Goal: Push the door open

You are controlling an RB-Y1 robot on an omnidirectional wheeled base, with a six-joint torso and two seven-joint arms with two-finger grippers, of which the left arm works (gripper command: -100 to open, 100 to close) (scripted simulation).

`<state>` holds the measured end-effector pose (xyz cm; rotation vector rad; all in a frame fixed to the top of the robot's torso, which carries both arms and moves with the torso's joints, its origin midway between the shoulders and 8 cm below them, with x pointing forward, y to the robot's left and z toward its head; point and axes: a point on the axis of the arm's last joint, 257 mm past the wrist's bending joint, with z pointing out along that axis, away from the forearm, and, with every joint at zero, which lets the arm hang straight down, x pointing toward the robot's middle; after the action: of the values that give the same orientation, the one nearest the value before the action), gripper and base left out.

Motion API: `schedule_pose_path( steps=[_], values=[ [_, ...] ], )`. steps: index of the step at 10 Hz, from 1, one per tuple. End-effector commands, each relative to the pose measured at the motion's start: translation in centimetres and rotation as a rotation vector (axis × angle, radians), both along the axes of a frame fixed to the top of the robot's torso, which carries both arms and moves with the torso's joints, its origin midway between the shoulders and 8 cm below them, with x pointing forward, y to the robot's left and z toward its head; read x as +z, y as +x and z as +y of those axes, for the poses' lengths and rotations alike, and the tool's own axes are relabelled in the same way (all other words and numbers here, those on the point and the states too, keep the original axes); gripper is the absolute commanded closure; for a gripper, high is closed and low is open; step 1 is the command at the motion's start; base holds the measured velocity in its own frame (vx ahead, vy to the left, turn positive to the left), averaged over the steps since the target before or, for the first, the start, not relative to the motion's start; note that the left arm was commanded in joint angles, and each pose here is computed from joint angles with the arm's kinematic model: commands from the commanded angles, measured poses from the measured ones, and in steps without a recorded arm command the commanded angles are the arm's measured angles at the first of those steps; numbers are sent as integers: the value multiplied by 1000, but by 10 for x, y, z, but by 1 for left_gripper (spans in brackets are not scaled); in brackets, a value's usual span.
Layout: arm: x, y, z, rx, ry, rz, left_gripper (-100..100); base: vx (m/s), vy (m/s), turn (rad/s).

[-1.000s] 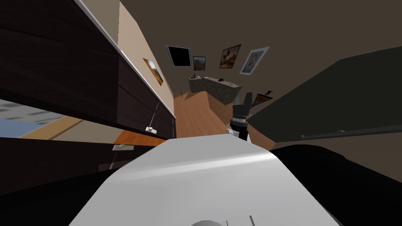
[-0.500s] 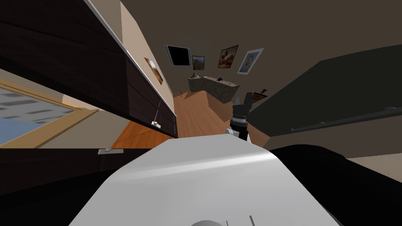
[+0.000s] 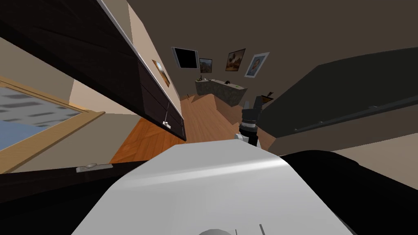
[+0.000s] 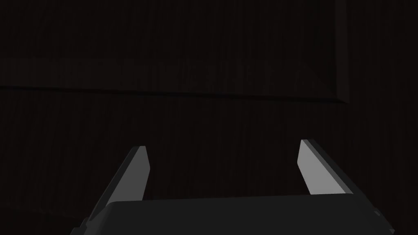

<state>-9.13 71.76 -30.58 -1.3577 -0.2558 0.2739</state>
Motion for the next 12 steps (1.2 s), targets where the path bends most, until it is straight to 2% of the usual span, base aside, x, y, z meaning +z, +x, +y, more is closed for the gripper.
schedule_pose_path(
  steps=[1, 5, 9, 12],
  values=[
    [14, -11, 3, 32, 31, 23, -100, -34, -35, -26],
    [8, -21, -10, 90, 24, 32, -100, 57, -99, -48],
    [-16, -30, -36, 155, -24, 20, -100, 219, -77, -95],
    [-32, -33, -53, 190, -59, 7, -100, 191, 3, -91]
  ],
)
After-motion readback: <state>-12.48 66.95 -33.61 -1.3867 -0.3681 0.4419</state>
